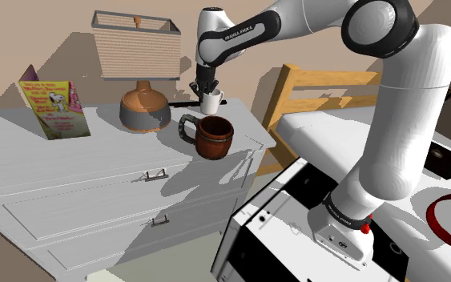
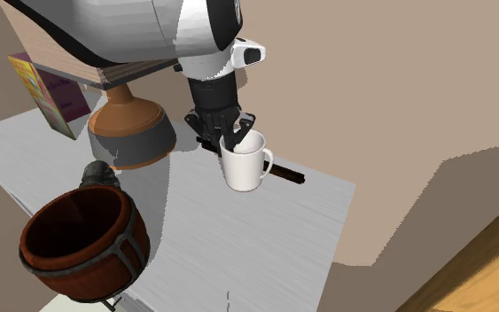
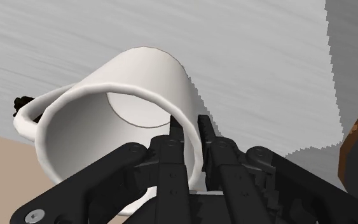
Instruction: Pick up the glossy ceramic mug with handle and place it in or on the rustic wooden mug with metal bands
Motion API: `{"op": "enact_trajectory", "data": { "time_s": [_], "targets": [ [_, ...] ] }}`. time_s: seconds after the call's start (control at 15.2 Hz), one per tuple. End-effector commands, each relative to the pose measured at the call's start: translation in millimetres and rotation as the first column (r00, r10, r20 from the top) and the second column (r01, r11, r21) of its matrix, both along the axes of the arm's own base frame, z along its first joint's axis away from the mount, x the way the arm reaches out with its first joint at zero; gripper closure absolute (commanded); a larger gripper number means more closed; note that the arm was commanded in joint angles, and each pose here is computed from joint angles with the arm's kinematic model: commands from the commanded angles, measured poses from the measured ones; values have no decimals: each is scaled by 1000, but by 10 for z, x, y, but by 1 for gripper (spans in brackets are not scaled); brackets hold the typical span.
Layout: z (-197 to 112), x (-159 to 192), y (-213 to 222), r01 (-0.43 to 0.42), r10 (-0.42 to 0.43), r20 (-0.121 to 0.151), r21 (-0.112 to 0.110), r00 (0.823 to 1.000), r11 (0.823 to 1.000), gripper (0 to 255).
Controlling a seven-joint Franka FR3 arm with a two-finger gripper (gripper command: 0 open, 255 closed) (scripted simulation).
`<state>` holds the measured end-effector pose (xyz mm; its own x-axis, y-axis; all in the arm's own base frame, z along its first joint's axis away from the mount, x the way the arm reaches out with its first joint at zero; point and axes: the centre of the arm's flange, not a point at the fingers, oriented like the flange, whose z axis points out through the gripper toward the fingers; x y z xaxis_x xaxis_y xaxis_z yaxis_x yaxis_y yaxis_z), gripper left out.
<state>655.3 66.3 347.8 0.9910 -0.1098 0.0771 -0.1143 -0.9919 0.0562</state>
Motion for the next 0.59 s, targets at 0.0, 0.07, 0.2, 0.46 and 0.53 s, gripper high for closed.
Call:
{"op": "enact_trajectory", "data": {
  "time_s": [0.0, 0.07, 0.2, 0.46, 0.53],
  "targets": [
    [1, 0, 0, 0, 0, 0, 0, 1000, 1000, 255],
    [1, 0, 0, 0, 0, 0, 0, 1000, 1000, 255],
    [1, 0, 0, 0, 0, 0, 0, 1000, 1000, 255],
    [159, -1, 0, 0, 0, 0, 0, 1000, 1000, 255],
    [212, 0, 0, 0, 0, 0, 0, 1000, 1000, 255]
  ]
}}
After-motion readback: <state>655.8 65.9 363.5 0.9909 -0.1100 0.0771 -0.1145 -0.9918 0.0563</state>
